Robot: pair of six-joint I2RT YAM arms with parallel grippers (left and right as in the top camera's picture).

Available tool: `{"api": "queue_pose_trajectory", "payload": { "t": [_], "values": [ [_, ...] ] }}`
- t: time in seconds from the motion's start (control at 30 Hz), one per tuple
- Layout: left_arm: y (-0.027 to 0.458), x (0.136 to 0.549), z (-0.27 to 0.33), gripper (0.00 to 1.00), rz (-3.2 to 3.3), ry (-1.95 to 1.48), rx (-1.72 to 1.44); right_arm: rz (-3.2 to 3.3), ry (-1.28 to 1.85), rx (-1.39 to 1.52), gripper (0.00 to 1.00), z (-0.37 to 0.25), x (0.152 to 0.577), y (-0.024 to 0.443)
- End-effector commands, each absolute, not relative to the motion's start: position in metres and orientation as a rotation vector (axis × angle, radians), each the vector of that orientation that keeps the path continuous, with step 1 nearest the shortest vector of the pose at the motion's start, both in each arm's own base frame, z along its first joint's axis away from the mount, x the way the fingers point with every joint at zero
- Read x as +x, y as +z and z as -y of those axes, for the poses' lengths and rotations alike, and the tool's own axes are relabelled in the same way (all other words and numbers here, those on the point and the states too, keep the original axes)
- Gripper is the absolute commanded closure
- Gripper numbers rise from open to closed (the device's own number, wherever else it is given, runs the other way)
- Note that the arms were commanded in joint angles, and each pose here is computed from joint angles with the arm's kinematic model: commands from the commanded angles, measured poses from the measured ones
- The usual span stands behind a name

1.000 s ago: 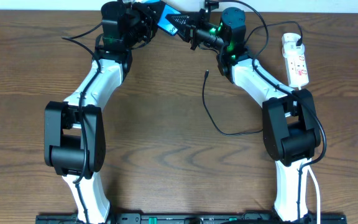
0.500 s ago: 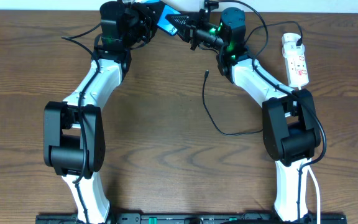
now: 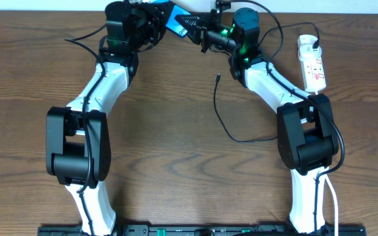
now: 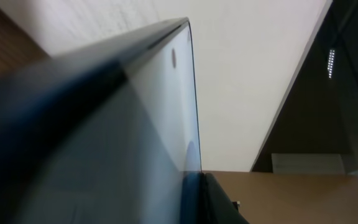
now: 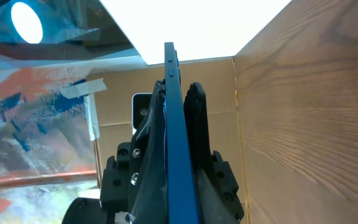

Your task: Plug charger to phone and switch on socket

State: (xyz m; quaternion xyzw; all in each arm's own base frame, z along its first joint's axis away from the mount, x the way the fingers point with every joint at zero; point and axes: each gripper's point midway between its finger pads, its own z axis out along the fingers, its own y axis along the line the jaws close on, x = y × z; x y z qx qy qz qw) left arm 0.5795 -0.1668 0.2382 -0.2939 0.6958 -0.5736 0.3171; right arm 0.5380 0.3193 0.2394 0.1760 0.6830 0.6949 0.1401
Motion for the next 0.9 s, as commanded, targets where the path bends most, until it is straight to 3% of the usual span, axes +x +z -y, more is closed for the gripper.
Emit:
{"api": "queue_pose_trajectory", "payload": {
  "t": [0.0,0.87],
  "values": [
    [0.2583,0.5824,0.158,0.93,-1.784,-1.487,-0.677,-1.927,1.968,0.441,0.99,-0.3068,0.5429,0.256],
    [0.2583,0.5824,0.158,0.93,-1.784,-1.487,-0.677,-1.926,1.962,0.433,0.99,-0.3068,0.543,0.2558]
  ]
}}
